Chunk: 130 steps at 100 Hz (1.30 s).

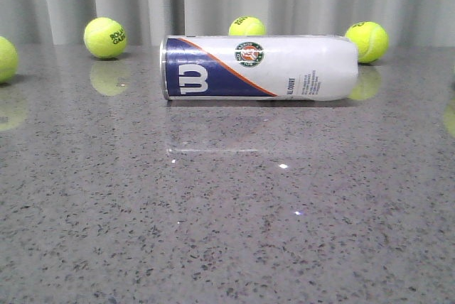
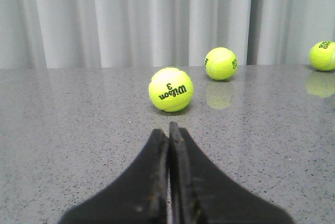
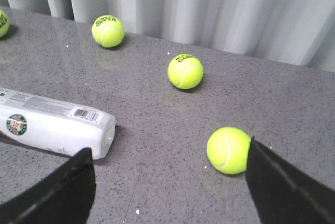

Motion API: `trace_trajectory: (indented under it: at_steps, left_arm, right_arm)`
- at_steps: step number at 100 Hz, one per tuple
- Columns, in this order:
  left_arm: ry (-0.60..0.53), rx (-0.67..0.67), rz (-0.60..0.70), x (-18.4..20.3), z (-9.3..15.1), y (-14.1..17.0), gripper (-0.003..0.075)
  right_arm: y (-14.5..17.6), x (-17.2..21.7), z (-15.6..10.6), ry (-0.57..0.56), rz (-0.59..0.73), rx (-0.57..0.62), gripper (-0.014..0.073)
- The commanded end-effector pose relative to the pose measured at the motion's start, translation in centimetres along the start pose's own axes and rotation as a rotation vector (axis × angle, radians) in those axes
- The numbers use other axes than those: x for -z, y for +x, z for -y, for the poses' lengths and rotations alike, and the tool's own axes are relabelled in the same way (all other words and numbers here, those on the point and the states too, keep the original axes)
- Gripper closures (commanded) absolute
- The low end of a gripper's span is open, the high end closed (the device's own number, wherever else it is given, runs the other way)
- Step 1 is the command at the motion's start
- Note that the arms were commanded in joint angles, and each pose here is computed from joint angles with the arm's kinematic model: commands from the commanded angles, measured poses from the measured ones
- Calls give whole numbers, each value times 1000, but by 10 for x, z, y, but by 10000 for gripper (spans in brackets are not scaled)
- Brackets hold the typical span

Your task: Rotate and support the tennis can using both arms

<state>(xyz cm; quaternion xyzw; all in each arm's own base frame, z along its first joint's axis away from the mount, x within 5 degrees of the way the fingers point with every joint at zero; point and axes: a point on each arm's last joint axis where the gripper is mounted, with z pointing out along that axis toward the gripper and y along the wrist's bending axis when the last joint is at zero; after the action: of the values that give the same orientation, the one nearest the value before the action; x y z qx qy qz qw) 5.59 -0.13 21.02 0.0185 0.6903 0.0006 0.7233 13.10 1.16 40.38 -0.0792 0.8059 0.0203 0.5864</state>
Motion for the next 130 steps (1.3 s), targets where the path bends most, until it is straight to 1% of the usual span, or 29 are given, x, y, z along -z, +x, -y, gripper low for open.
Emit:
trace_trajectory:
  at_steps: [1,17,37,43,53,64,68,73,78,90,92,97,104,109,130]
  left_arm:
    - [0,15,74,2,0,6,741]
    - [0,15,74,2,0,6,741]
    - [0,15,74,2,0,6,741]
    - [0,15,74,2,0,6,741]
    - [0,15,74,2,0,6,741]
    - [0,15,74,2,0,6,741]
    - [0,15,74,2,0,6,741]
    - [0,15,74,2,0,6,741]
    - [0,15,74,2,0,6,741]
    - [0,15,74,2,0,6,741]
    - [0,15,74,2,0,6,741]
    - [0,15,74,2,0,6,741]
    - [0,15,74,2,0,6,741]
    - [0,15,74,2,0,6,741]
    - [0,15,74,2,0,6,741]
  right_arm:
    - [6,18,0,35,145,-31,15]
    - [42,34,-6,46,188,-37,15]
    - [84,44,-10,59,251,-80,15]
    - [91,46,-11,62,284,-97,15]
    - [92,54,-11,71,352,-100,15]
    - [92,55,-11,70,356,-100,28]
    - [93,55,-12,69,349,-100,61]
    - [93,55,-12,67,340,-100,123]
    - [94,55,-12,65,332,-100,204]
    - [94,54,-12,65,332,-100,449]
    - [94,54,-12,65,332,-100,475]
    - [94,54,-12,65,332,-100,571]
    - [94,54,-12,65,332,-100,666]
    - [94,54,-12,65,332,-100,657]
    - [94,54,-12,65,332,-100,663]
